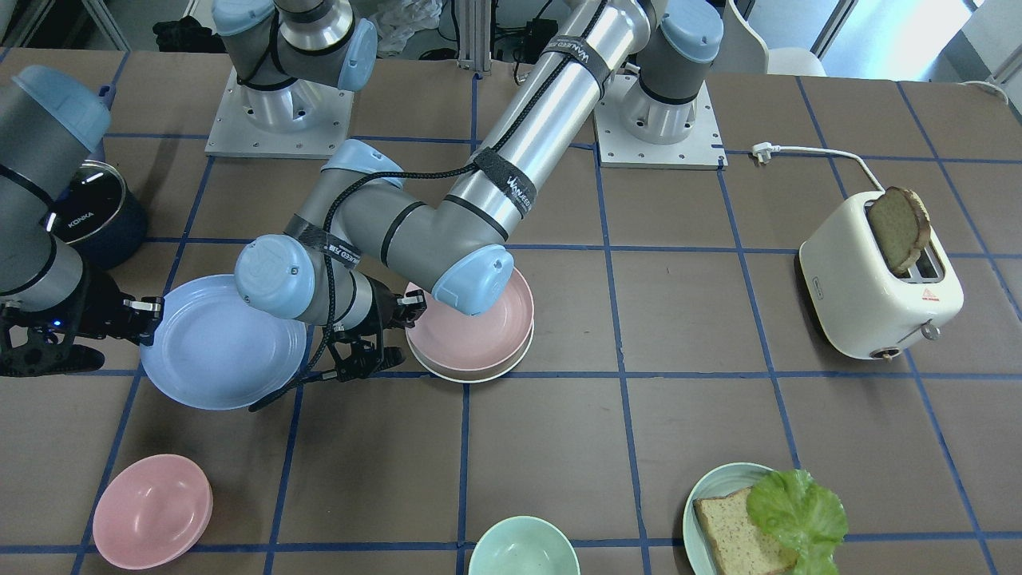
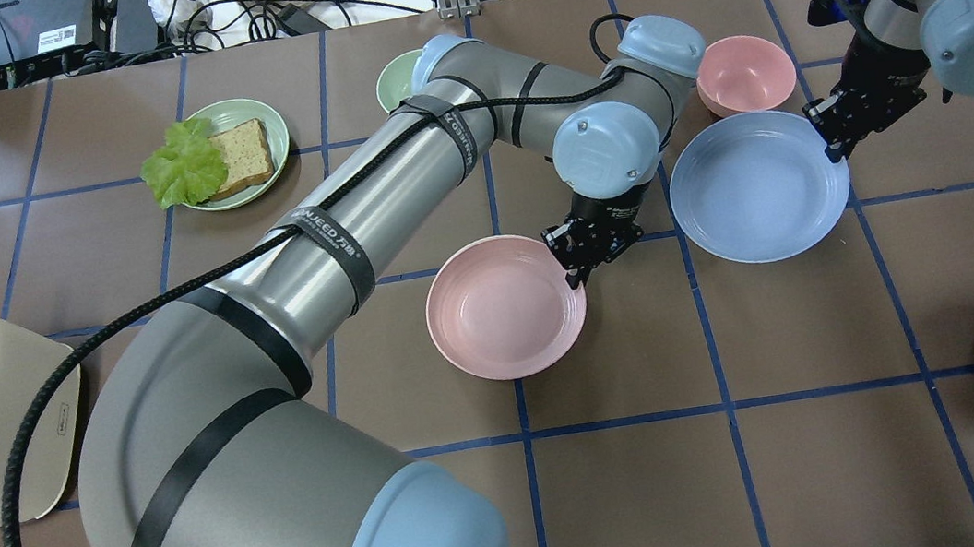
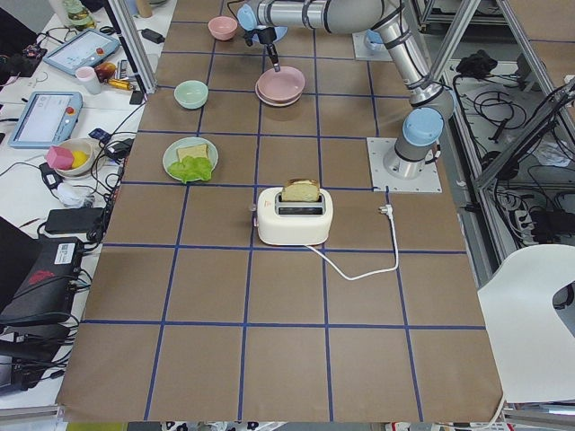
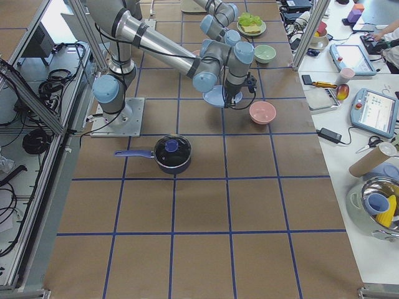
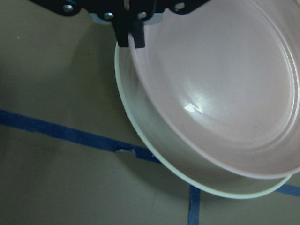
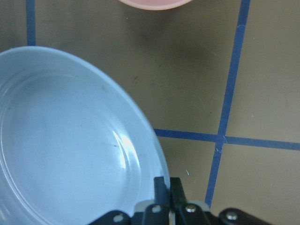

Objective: Stack three plates with pink and blue
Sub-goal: 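Lower the pink plate onto the cream plate and open the left gripper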

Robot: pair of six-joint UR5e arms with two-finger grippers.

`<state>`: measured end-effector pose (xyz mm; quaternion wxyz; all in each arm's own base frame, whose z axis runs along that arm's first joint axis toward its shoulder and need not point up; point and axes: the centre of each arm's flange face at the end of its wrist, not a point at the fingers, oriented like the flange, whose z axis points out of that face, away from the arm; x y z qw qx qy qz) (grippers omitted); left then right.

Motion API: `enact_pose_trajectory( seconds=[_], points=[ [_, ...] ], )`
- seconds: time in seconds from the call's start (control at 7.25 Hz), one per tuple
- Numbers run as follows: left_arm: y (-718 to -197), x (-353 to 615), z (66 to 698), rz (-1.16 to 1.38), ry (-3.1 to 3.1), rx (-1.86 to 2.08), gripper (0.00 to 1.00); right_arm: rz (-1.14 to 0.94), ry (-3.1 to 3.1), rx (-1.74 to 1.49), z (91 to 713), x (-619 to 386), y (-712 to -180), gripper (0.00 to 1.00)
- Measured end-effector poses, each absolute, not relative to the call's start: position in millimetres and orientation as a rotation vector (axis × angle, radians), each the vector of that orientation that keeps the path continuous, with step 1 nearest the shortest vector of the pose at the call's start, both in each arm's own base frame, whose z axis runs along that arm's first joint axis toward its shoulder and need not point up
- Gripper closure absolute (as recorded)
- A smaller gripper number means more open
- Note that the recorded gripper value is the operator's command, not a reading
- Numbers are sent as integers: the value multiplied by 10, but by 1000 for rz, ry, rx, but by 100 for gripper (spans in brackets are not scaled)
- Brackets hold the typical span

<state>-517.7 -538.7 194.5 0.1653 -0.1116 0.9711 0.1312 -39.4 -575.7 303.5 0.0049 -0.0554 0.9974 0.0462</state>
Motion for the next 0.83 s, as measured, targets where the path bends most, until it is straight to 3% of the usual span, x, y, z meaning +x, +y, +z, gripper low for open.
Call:
enact_pose_trajectory(
  seconds=[0.83],
  points=[
    [-5484,-5132,1935,366,2773,-331,100,152,3120,-169,3021,-391,-5763,100]
  ],
)
